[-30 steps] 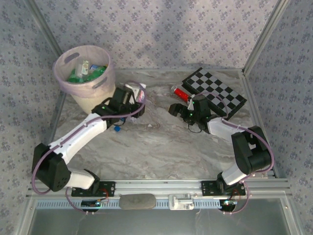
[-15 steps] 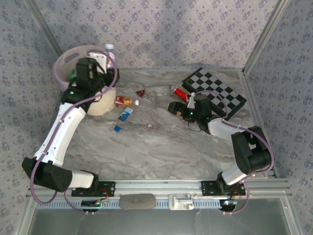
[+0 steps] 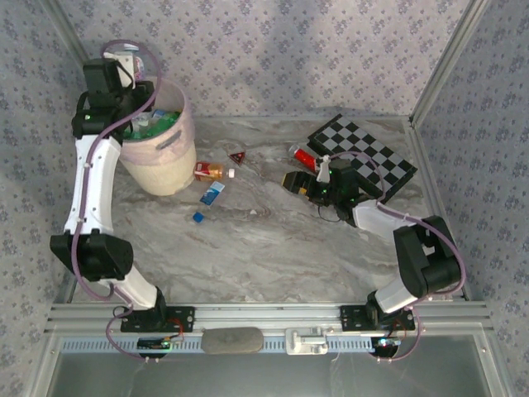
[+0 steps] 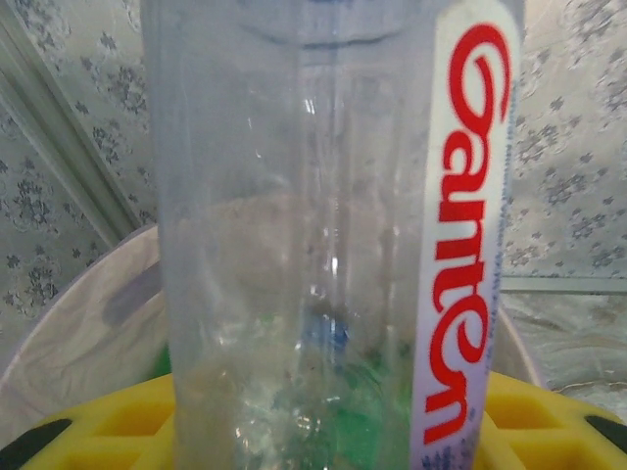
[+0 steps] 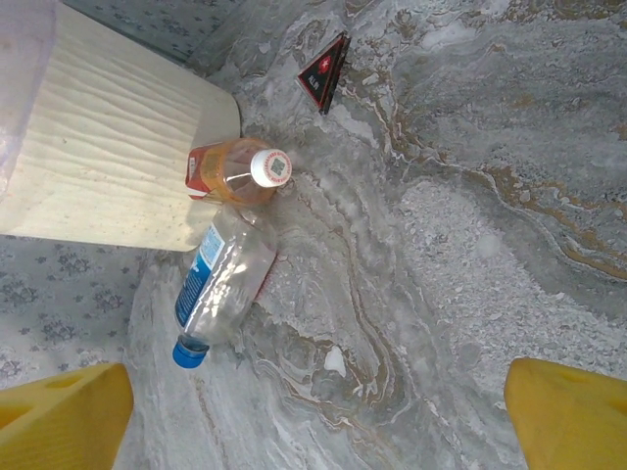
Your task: Put the plastic bottles in the bin
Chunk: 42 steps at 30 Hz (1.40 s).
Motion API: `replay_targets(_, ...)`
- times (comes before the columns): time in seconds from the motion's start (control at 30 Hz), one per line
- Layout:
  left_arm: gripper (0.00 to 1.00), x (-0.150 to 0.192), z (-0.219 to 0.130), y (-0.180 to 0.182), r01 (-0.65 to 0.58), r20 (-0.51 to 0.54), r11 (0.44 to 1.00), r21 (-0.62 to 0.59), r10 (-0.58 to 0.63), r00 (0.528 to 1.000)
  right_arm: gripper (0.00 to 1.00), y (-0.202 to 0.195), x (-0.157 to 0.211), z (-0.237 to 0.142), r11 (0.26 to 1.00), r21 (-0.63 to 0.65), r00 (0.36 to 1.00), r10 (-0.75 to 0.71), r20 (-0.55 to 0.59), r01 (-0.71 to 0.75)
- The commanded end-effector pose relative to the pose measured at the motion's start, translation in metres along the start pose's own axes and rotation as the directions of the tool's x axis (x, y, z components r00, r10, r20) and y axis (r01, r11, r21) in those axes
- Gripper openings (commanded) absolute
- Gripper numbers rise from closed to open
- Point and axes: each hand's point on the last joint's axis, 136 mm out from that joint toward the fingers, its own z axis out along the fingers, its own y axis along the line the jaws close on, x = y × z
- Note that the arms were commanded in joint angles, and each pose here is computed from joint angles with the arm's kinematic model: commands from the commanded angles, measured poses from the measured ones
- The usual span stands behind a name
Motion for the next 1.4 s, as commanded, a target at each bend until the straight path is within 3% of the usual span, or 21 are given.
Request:
replay_targets(0.0, 0.49, -0.001, 0.002, -0.004, -0.022, -0.026, 0.999, 0.030, 0.023, 0.999, 0.99, 0.010, -0.004, -0.007, 0.999, -0.009, 0.999, -0.035, 0.005, 0.035)
replay_targets(0.27, 0.50, 0.035, 0.035, -0.005, 0.001, -0.160, 0.999, 0.035, 0.004, 0.987, 0.99, 0.010, -0.003, -0.012, 0.999, 0.011, 0.999, -0.046, 0.005, 0.046)
replay_targets(0.47, 0.59, 0.048, 0.037, -0.008, 0.030, -0.210, 0.999, 0.043, -0.021, 0.978, 0.99, 0.008, -0.002, -0.012, 0.999, 0.020, 0.999, -0.047, 0.006, 0.047)
replay_targets(0.63, 0.90, 0.044, 0.025, -0.007, 0.052, -0.204, 0.998, 0.032, -0.044, 0.978, 0.99, 0.008, -0.001, -0.010, 0.999, 0.020, 0.999, -0.049, 0.004, 0.049)
replay_targets(0.73, 1.00, 0.030, 0.011, -0.007, 0.066, -0.159, 0.997, 0.036, -0.060, 0.986, 0.99, 0.008, 0.000, -0.010, 0.999, 0.019, 0.999, -0.050, 0.001, 0.050)
replay_targets(1.0, 1.00, -0.003, -0.037, -0.032, 0.134, -0.033, 0.977, 0.163, -0.131, 0.991, 0.99, 0.009, 0.002, -0.004, 0.999, 0.015, 0.999, -0.050, -0.007, 0.050)
replay_targets(1.17, 1.00, 0.015, -0.055, -0.063, 0.129, -0.022, 0.962, 0.240, -0.127, 0.992, 0.99, 0.010, 0.003, 0.002, 0.999, 0.010, 0.999, -0.045, -0.023, 0.045)
replay_targets(1.37, 1.00, 0.060, -0.074, -0.106, 0.124, -0.038, 0.933, 0.339, -0.118, 0.992, 0.99, 0.014, 0.005, 0.012, 0.999, -0.001, 0.998, -0.041, -0.039, 0.041)
